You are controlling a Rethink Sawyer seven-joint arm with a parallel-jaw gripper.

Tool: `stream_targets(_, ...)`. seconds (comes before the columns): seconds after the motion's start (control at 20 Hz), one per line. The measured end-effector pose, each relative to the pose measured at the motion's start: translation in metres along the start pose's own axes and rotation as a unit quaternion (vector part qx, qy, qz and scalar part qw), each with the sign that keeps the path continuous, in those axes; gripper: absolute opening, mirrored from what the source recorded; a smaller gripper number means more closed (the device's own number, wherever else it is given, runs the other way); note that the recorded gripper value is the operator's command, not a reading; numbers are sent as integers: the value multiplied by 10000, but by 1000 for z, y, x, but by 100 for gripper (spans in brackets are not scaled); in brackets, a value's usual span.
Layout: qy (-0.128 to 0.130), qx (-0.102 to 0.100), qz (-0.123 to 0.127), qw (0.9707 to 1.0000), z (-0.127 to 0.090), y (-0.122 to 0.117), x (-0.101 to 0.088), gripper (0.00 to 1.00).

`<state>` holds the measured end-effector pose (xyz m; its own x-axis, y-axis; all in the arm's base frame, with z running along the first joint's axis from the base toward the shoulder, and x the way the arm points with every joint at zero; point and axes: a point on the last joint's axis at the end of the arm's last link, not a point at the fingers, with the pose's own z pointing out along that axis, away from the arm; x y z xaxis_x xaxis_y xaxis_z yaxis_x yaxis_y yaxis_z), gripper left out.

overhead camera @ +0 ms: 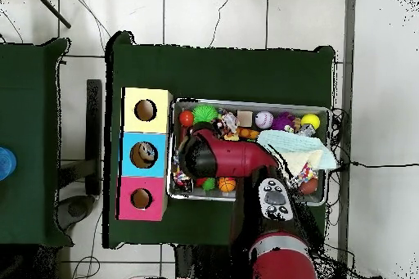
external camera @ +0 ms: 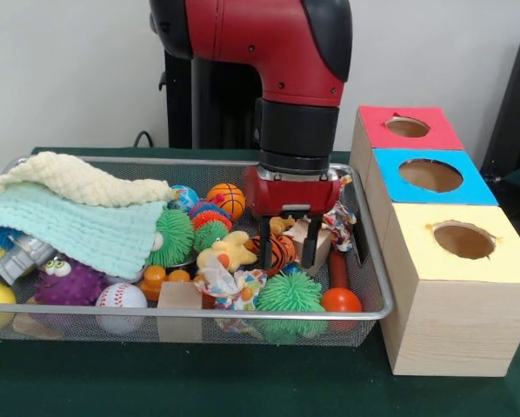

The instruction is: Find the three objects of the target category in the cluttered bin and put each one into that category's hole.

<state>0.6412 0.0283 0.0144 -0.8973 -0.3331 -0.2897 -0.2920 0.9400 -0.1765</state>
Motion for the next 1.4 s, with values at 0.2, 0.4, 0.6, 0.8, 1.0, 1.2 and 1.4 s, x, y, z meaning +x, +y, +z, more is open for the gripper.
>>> stream_targets(0.2, -56, -38, 8, 10000, -2, 2, -5, 100)
stream_targets(0.4, -121, -112, 50, 9999, -2, 4, -11, 100)
stream_targets(0.6, -145, -152, 57, 9998, -2, 7, -13, 100)
stream_targets(0.8, -137, -148, 22, 9998, -2, 10, -13, 100)
stream_targets(1.0, -64, -76, -97, 9999, -2, 17, -9, 100)
stream_targets(1.2, 73, -18, -146, 9999, -1, 25, -2, 100)
stream_targets(1.4, 372, 35, -126, 9992, 4, 31, 13, 100)
